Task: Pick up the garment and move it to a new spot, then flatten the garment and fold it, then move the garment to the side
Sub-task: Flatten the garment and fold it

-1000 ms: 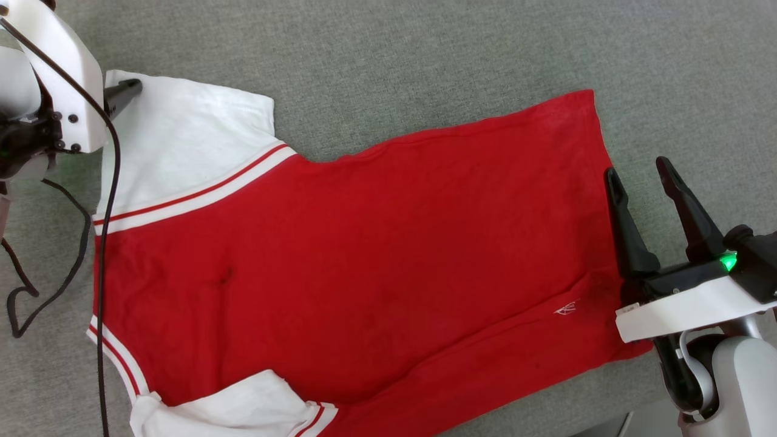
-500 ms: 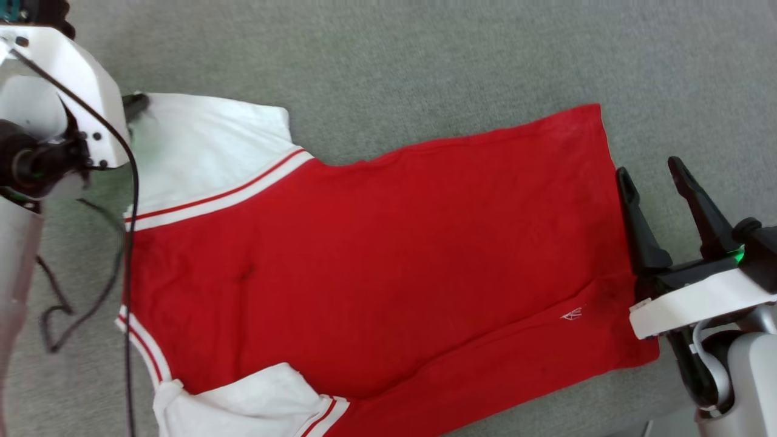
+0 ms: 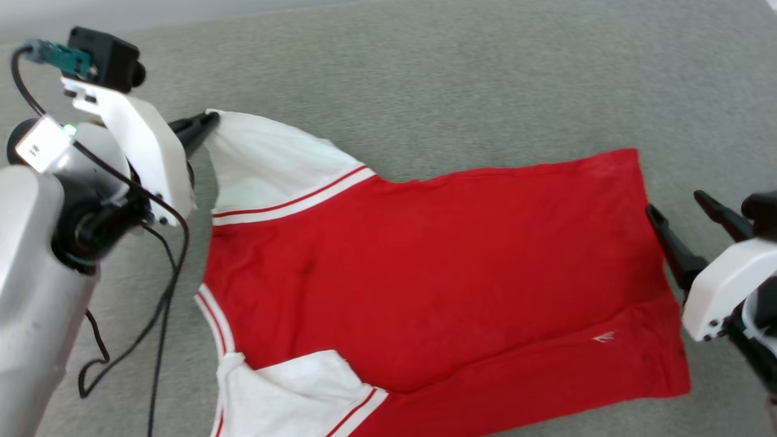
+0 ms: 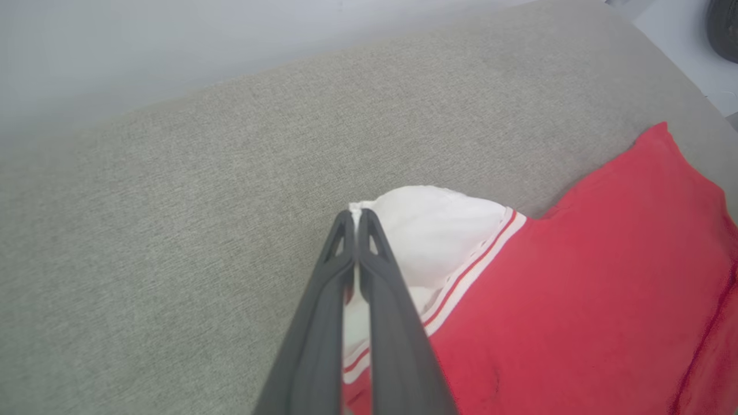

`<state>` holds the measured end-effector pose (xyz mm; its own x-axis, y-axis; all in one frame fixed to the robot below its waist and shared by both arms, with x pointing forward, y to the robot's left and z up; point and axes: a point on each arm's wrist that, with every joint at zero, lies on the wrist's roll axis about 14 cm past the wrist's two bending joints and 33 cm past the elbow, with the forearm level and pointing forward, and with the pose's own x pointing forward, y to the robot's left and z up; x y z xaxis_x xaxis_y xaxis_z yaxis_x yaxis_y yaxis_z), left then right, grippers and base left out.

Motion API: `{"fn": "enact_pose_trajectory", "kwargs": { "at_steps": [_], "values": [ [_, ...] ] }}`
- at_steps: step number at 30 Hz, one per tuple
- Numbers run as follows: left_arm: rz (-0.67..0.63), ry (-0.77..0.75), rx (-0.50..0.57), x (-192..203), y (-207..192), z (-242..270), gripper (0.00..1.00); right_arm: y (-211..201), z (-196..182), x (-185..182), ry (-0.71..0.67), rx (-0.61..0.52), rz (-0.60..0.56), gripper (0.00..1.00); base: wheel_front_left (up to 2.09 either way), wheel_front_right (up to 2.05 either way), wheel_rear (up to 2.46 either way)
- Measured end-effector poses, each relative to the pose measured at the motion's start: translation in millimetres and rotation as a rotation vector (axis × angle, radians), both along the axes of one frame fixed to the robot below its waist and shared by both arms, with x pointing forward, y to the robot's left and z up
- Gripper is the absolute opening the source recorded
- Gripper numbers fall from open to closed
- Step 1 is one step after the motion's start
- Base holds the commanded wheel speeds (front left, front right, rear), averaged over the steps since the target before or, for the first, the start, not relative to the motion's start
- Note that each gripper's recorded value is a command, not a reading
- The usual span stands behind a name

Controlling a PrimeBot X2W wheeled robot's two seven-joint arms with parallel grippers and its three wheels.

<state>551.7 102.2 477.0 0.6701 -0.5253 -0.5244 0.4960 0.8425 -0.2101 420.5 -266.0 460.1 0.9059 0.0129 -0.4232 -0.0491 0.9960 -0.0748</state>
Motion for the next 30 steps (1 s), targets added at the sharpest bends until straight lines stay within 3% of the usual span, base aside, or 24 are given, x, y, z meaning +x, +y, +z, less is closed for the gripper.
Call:
{"fn": "enact_pose_trajectory", "kwargs": {
  "at_steps": [10,17,26,27,29,30],
  "values": [
    [-0.028,-0.086,-0.032,-45.1,1.6,16.4,0.00,-3.4,-22.7,32.6,0.287,-0.047,0.045,1.00,0.00,0.00,0.00],
    [-0.037,-0.124,-0.035,-58.1,0.7,20.7,0.00,-15.4,-44.7,62.6,0.405,-0.113,0.036,1.00,0.00,0.00,0.00],
    [-0.039,-0.112,-0.035,-71.2,1.7,11.6,0.00,-2.7,-90.7,72.2,0.518,-0.137,0.081,1.00,0.00,0.00,0.00],
    [-0.039,-0.109,-0.037,-72.3,1.6,10.9,0.00,-1.6,-93.5,72.3,0.524,-0.140,0.086,0.83,0.00,0.00,0.00],
    [-0.037,-0.105,-0.039,-74.1,2.0,9.3,0.00,-0.1,-96.8,73.4,0.529,-0.142,0.091,0.18,0.00,0.00,0.00],
    [-0.035,-0.104,-0.040,-75.0,2.3,8.9,0.00,0.7,-97.4,74.0,0.525,-0.141,0.093,0.00,0.00,0.00,0.00]
  ]
}}
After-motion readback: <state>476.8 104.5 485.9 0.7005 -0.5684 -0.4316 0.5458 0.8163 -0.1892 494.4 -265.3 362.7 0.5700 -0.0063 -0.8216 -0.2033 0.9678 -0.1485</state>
